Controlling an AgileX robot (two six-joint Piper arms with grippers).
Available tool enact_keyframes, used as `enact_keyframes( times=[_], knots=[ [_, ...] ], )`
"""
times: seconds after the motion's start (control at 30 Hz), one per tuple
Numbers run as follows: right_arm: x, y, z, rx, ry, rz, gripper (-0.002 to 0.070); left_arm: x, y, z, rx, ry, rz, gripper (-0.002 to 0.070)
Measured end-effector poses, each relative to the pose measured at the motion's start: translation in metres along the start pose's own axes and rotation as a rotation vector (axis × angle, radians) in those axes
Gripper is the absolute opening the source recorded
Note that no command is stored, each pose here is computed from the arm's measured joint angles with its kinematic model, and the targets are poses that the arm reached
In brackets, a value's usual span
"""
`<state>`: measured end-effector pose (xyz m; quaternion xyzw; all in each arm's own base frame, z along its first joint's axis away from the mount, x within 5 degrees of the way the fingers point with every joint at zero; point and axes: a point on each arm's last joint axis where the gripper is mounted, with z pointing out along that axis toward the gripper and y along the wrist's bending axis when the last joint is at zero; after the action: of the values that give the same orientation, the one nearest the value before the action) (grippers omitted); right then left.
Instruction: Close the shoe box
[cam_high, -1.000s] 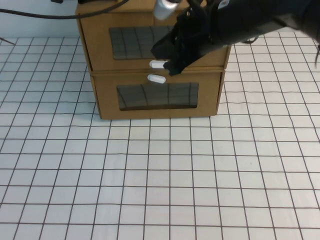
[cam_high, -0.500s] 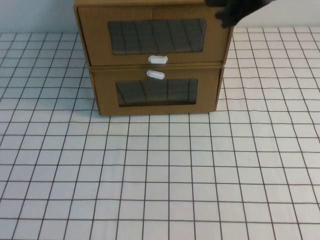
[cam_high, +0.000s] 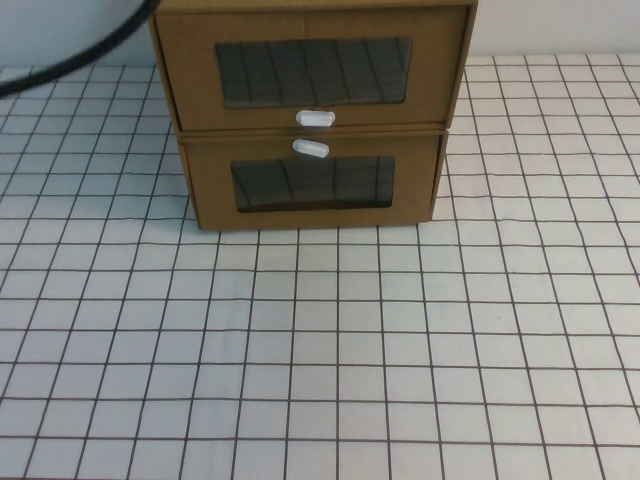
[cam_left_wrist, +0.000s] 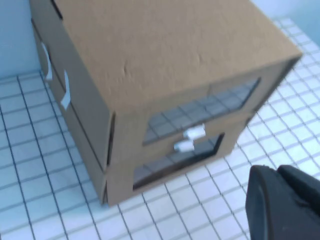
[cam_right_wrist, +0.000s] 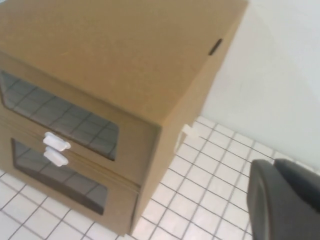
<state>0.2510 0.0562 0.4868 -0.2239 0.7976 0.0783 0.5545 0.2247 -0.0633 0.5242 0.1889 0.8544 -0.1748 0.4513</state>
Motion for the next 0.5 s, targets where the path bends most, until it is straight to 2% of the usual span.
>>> enact_keyframes(
  times=[0.23,0.5],
  knots=[
    [0.034,0.014,-0.047,0.101,-0.159,0.027,-0.0013,0.061,-0.015,-0.039,-0.093,-0.054,0.028,-0.0005],
    [0.094,0.040,-0.092,0.141,-0.285,0.079,-0.0013,0.148,-0.021,-0.064,-0.241,-0.374,0.054,-0.0005]
  ],
)
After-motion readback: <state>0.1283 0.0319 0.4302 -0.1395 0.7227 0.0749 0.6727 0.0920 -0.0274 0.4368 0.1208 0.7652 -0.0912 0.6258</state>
